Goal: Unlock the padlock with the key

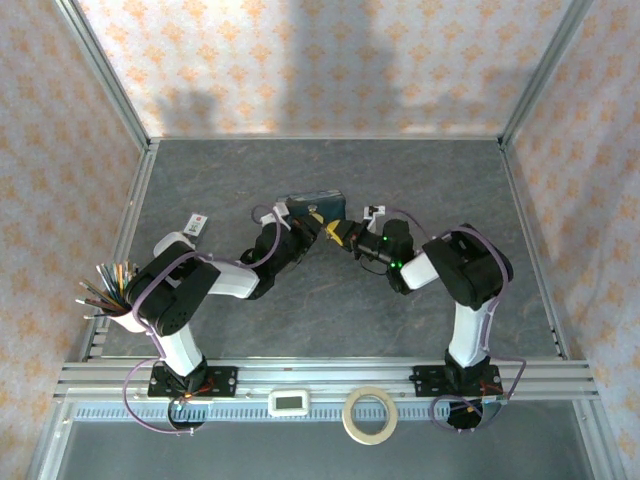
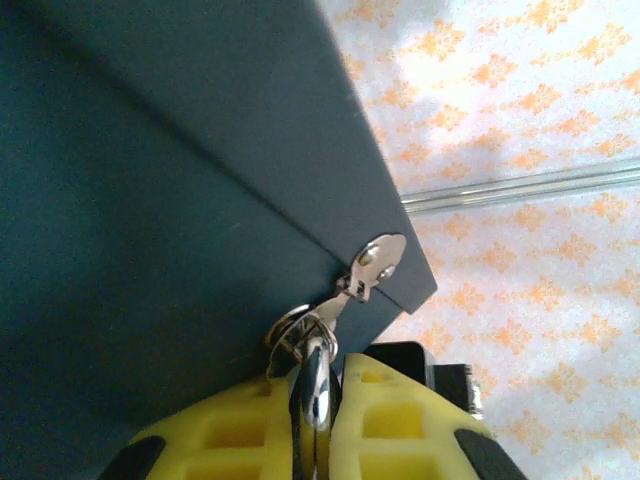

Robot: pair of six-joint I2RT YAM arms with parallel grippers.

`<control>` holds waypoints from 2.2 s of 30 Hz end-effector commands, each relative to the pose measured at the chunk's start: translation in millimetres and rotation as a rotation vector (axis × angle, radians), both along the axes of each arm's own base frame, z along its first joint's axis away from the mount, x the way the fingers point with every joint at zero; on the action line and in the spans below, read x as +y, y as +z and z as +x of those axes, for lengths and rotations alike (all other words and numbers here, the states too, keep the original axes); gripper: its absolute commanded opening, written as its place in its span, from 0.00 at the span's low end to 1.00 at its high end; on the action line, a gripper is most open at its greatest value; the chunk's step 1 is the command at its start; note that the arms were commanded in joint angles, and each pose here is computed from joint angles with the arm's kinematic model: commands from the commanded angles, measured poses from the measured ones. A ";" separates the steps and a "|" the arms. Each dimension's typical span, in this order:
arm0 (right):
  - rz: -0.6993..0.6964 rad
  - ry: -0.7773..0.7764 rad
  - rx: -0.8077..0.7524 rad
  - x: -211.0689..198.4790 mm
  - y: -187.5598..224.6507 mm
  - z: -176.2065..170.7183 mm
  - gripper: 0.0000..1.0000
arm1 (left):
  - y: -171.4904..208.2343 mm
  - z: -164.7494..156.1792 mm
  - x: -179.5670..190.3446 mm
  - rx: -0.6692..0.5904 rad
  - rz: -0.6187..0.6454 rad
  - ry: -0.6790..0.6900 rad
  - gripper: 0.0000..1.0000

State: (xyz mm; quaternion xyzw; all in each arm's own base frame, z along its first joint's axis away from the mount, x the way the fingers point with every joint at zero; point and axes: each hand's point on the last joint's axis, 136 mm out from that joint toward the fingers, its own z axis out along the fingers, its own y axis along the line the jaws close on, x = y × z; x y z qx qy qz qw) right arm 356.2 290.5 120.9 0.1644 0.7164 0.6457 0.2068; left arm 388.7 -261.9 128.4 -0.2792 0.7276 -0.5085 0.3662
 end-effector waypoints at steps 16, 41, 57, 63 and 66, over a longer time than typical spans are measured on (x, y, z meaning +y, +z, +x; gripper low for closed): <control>-0.016 -0.024 -0.072 2.1 18.5 8.5 0.00 | 21.3 -38.6 -52.9 -0.119 0.010 -0.257 0.00; -0.471 -0.109 -0.181 -50.6 -1.4 -18.7 0.42 | 11.5 2.3 -25.1 -0.048 0.055 -0.065 0.00; -0.254 -0.061 -0.191 -27.3 11.7 -26.4 0.40 | 20.9 -0.6 -28.1 -0.065 -0.033 -0.075 0.00; -0.129 -0.042 -0.181 -19.9 19.3 -29.0 0.31 | 19.5 -2.4 -30.8 -0.063 -0.061 -0.087 0.00; -0.087 -0.036 -0.175 -18.1 21.9 -30.0 0.25 | 17.1 -3.8 -32.0 -0.058 -0.074 -0.094 0.00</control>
